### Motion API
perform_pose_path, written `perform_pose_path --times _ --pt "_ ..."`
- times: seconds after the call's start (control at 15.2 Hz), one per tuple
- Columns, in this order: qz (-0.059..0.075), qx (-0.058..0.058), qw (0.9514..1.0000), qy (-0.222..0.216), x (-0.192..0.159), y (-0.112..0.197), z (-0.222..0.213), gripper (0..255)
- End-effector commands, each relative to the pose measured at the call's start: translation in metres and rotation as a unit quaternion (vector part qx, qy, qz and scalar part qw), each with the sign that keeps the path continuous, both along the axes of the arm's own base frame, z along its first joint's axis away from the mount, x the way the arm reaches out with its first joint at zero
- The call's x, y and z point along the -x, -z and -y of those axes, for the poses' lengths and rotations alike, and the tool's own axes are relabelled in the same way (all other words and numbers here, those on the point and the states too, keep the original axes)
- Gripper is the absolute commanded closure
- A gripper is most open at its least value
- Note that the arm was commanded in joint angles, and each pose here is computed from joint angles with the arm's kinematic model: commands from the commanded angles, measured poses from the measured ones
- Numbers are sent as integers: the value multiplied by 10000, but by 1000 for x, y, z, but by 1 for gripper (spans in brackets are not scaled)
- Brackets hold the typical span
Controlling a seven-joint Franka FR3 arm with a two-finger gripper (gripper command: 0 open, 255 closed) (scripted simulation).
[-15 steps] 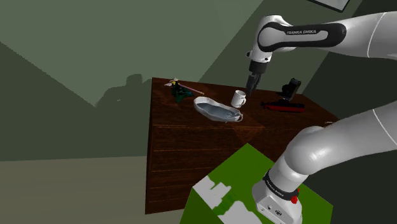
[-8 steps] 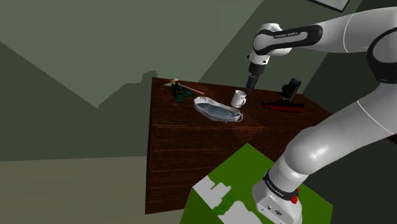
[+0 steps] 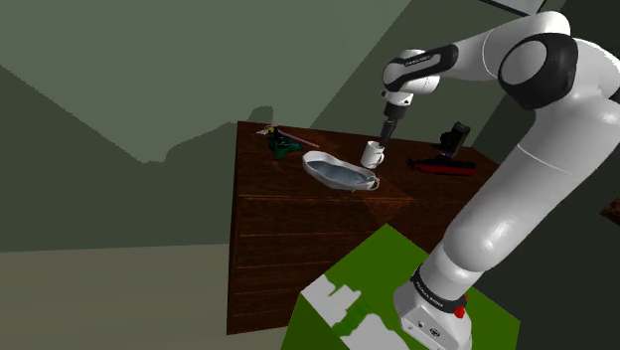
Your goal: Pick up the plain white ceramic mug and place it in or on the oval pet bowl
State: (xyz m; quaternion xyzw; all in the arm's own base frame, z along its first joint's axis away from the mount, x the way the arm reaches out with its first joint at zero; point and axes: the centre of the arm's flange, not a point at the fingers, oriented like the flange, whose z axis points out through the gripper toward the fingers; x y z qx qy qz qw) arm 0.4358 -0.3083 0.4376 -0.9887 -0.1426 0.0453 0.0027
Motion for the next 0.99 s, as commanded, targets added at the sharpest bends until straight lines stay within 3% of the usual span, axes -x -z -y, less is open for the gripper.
perform_pose_path --times 0.0,0.59,0.92 --pt "36 -14 10000 -63 -12 10 22 0" --pt "181 -93 9994 -292 -68 49 112 0" --pt "181 -93 9994 -292 -67 75 112 0"
